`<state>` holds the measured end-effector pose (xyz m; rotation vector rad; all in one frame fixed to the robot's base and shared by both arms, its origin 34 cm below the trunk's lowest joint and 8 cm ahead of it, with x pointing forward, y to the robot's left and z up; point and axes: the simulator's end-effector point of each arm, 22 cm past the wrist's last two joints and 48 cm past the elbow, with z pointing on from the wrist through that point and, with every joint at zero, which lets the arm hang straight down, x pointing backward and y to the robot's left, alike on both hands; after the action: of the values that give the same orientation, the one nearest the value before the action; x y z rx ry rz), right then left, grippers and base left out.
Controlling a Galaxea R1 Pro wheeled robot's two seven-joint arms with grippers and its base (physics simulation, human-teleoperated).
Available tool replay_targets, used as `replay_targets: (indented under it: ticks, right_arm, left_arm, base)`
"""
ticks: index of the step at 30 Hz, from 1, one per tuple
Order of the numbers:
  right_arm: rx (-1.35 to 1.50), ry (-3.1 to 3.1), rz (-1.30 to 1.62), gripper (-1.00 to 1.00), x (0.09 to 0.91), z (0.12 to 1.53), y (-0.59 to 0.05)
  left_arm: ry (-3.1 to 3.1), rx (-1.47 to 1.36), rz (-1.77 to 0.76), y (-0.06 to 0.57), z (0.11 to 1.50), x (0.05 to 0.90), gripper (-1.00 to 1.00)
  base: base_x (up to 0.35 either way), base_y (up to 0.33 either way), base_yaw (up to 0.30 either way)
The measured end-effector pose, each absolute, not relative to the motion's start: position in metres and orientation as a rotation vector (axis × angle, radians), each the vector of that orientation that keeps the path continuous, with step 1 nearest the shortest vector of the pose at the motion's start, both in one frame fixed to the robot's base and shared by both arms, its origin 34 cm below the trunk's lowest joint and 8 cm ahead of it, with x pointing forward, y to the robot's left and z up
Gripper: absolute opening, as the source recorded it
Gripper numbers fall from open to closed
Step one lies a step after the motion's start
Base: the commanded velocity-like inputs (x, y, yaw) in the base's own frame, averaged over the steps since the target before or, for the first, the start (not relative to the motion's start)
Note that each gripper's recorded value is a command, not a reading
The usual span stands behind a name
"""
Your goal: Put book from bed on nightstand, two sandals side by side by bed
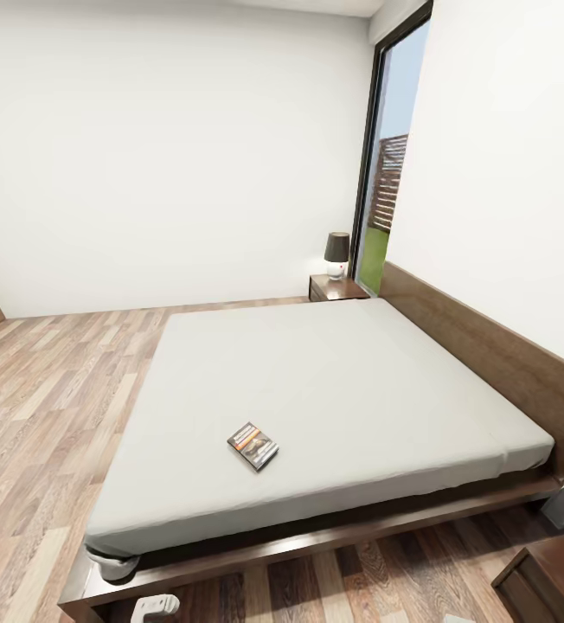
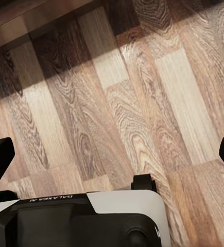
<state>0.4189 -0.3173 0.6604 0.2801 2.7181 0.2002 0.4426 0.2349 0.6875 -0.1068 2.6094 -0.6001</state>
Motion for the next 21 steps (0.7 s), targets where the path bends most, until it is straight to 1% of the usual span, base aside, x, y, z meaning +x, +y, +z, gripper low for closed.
replay_targets:
  ticks: [21]
  right_arm:
    - [0.281,2.718,0.199,1.00,0.4159,0.6649,-0.3178]
  left_arm:
    - [2.610,-0.107,-0.600,0.2349,0.6919,0.4396,1.00]
  base:
    - [0.000,0.000,0.000]
